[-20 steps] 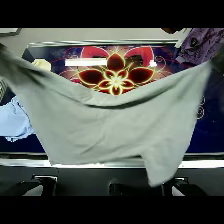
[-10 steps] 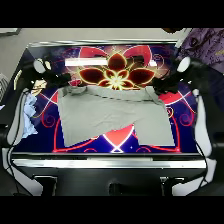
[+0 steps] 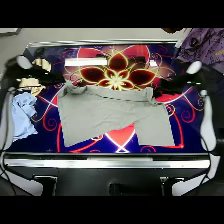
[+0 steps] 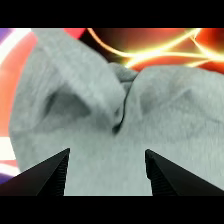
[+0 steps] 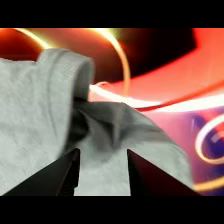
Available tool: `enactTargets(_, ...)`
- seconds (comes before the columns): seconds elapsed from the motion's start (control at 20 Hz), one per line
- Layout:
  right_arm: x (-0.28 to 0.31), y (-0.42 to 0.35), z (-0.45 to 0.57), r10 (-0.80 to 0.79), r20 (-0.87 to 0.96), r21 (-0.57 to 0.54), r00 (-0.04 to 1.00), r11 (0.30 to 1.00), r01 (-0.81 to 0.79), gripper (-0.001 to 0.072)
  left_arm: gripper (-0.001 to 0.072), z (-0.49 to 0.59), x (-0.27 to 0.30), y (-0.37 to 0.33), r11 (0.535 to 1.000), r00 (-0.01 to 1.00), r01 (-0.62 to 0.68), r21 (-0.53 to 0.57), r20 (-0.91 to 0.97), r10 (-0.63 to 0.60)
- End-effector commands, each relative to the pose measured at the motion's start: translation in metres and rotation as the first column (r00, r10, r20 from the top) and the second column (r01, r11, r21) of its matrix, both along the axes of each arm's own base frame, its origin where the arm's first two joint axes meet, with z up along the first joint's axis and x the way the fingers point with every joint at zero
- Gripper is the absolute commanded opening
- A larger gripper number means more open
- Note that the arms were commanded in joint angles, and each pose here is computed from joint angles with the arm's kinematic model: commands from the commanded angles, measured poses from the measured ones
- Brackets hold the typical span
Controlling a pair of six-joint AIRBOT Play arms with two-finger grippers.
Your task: Fold the clothes and pants, and hang the long-sleeved shirts on hangers.
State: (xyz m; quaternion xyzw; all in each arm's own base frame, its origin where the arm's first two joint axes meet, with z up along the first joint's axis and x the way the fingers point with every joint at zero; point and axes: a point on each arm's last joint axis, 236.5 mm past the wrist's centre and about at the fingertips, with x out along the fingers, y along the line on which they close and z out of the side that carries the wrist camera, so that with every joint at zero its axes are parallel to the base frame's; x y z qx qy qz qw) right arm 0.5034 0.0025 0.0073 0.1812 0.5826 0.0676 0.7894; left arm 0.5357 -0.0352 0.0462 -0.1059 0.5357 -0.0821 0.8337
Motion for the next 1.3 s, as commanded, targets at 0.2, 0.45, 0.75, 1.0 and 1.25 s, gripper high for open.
enactTargets(0.2,-0.084,-0.069,-0.035,-0.096,-0.063,0.281,0.993,0.954,0.110,0.0470,0.0537,0.004,-0.128,0.056,0.986,0.974,-0.137,-0.094,-0.193,0.117)
enactTargets(0.45,-0.086,-0.059,-0.077,-0.073,-0.078,0.301,0.994,0.949,0.093,0.0470,0.0537,-0.009,-0.189,0.052,0.970,0.952,-0.219,-0.110,-0.242,0.187)
enactTargets(0.75,-0.079,-0.050,-0.099,-0.063,-0.083,0.368,0.995,0.926,0.090,0.0470,0.0538,-0.003,-0.207,0.058,0.941,0.930,-0.311,-0.132,-0.247,0.272)
enactTargets(1.0,-0.074,-0.047,-0.112,-0.077,-0.087,0.396,0.993,0.912,0.106,0.0470,0.0538,0.006,-0.211,0.072,0.907,0.906,-0.388,-0.161,-0.248,0.344)
enactTargets(1.25,-0.086,-0.022,-0.122,-0.012,-0.138,0.416,0.990,0.907,0.069,0.0289,0.0543,0.014,-0.218,0.084,0.860,0.876,-0.464,-0.213,-0.252,0.411)
